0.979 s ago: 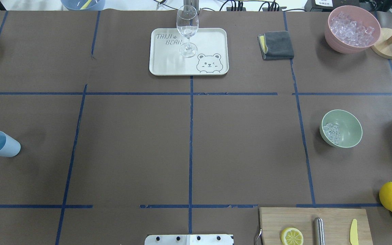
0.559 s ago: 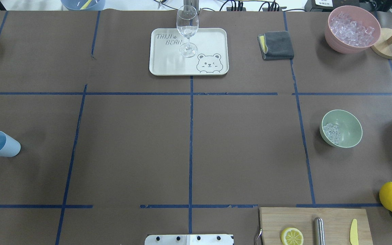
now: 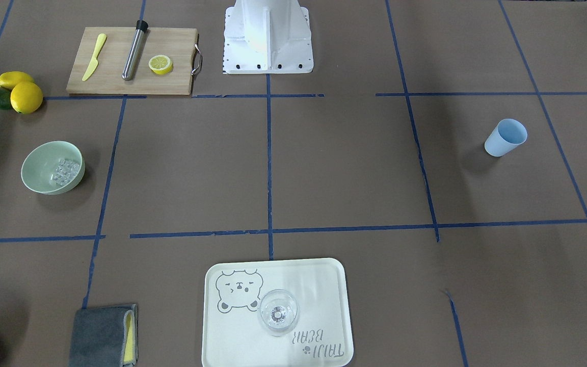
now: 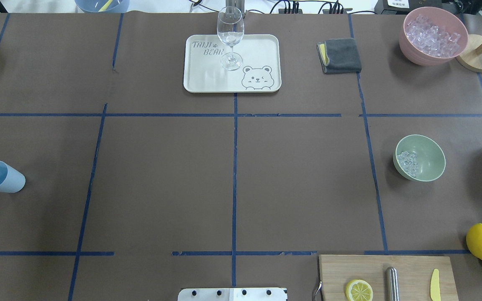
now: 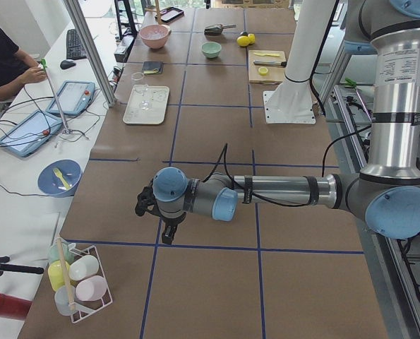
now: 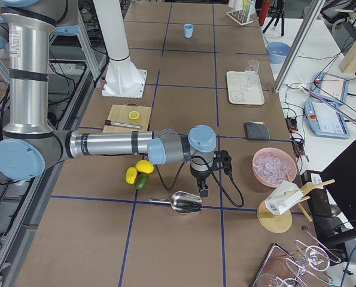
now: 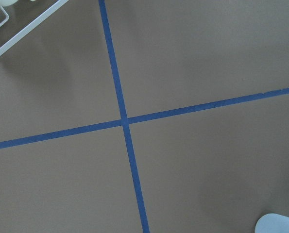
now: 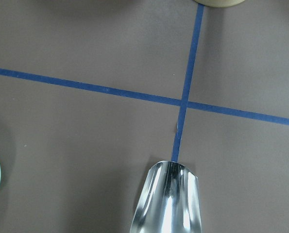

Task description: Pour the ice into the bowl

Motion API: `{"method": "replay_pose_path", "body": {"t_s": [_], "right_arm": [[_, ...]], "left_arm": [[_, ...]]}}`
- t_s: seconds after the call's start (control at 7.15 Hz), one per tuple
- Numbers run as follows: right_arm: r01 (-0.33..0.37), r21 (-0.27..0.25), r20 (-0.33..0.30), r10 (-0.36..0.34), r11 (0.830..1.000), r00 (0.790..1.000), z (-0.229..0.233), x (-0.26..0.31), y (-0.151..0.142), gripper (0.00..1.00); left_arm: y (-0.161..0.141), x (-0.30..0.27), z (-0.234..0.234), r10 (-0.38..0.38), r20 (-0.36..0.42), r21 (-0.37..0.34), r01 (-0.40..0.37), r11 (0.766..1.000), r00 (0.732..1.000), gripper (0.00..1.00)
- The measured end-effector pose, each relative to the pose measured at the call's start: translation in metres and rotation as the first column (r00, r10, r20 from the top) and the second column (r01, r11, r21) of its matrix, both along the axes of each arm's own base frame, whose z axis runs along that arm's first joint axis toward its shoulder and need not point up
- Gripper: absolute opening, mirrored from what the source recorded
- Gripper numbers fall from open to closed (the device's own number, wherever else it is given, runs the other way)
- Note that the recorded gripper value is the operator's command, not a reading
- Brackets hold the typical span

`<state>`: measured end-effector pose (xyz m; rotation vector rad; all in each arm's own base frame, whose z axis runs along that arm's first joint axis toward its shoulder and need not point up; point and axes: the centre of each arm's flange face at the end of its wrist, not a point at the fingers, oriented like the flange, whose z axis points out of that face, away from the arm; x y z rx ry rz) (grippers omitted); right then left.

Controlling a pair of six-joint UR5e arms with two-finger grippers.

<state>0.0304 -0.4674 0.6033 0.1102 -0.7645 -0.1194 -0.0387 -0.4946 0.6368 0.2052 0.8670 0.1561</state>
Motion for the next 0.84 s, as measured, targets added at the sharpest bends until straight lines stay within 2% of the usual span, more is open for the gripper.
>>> {"method": "replay_pose_path", "body": {"t_s": [0.42,0.84], "right_arm": [[-0.001,-0.100,0.002,0.001,0.995,1.000,-0.032,-0.001,-0.005,1.00],[0.004,-0.106,-0.006,-0.004,0.994,1.000,-0.046,-0.002,-0.007,1.00]], "left_arm": [[0.006,-0.001,0.002,-0.001,0.006,-0.031,0.001,1.000,1.000,1.00],[0.027,-0.001,0.017,0.008,0.017,-0.080,-0.007,0.997,1.000,1.00]]}}
